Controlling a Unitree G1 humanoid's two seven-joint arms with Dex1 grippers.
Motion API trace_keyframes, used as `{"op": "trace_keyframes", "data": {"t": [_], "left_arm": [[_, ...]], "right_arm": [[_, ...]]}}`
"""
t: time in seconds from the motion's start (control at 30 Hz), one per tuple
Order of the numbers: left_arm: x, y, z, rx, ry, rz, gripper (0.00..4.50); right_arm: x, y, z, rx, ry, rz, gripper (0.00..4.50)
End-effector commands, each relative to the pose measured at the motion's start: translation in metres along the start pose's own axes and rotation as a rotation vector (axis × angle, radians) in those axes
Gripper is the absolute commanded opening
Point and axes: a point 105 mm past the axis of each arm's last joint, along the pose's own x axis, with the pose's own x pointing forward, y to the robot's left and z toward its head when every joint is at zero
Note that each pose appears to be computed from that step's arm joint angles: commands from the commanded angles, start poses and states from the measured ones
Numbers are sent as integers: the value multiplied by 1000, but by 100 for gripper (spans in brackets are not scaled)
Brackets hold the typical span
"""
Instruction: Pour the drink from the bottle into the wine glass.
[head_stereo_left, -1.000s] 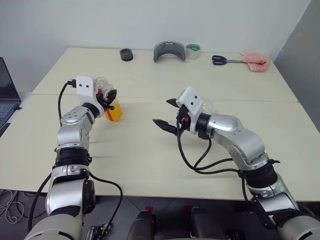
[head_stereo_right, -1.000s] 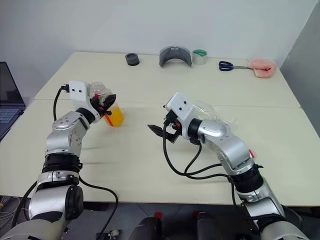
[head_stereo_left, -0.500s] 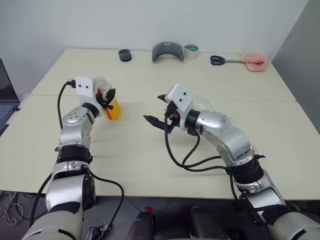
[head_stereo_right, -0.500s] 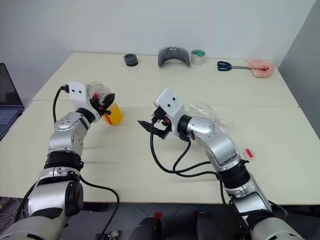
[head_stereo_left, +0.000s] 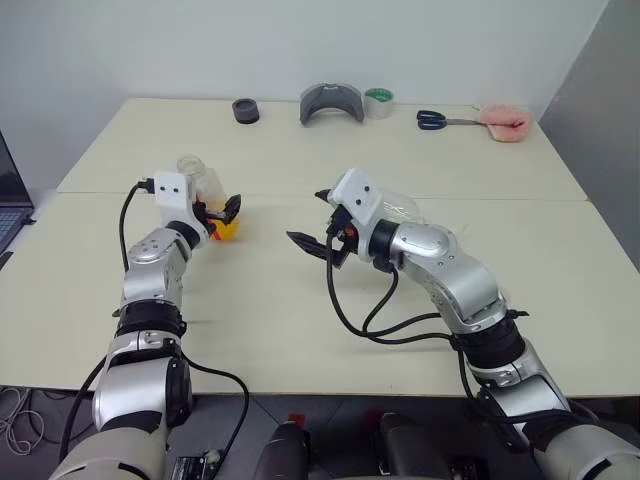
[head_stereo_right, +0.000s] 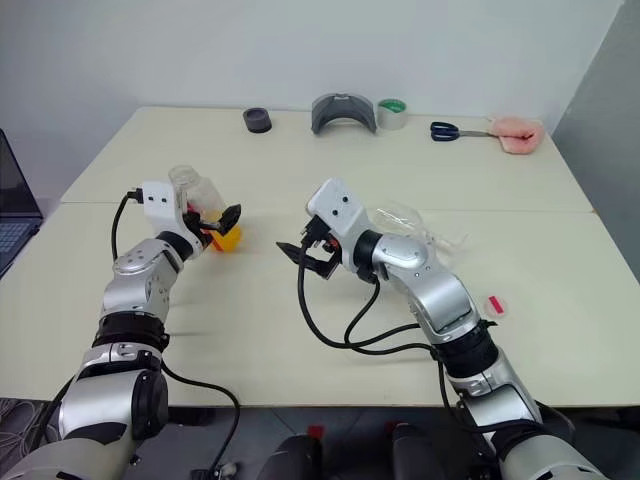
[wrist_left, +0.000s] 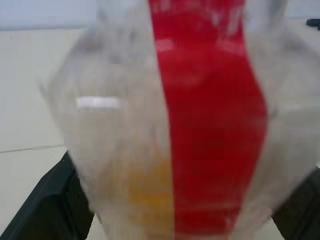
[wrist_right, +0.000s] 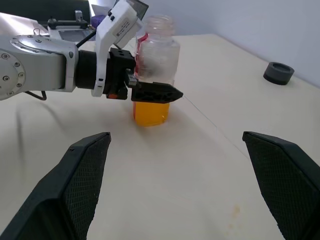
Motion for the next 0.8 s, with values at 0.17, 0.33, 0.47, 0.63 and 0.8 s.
{"op": "trace_keyframes", "data": {"t": [0.17,0.33,0.47,0.63,0.8], "left_arm": [[-3,-5,9,38,-73,20,448],[-9,0,3,70,-81,78,448],[-16,-1,-3,72,-85,93,448],[-27,-1,-10,96,-78,112,448],[-38,-3,-16,82,-72,115,448]], "right_arm": [[-2,3,8,-32,-44,1,450],[-5,2,3,-24,-31,-9,450],[-9,3,-2,-15,-20,-16,450],[-15,2,-11,-19,7,-30,450],[-23,-3,-17,-40,31,-58,450]]}}
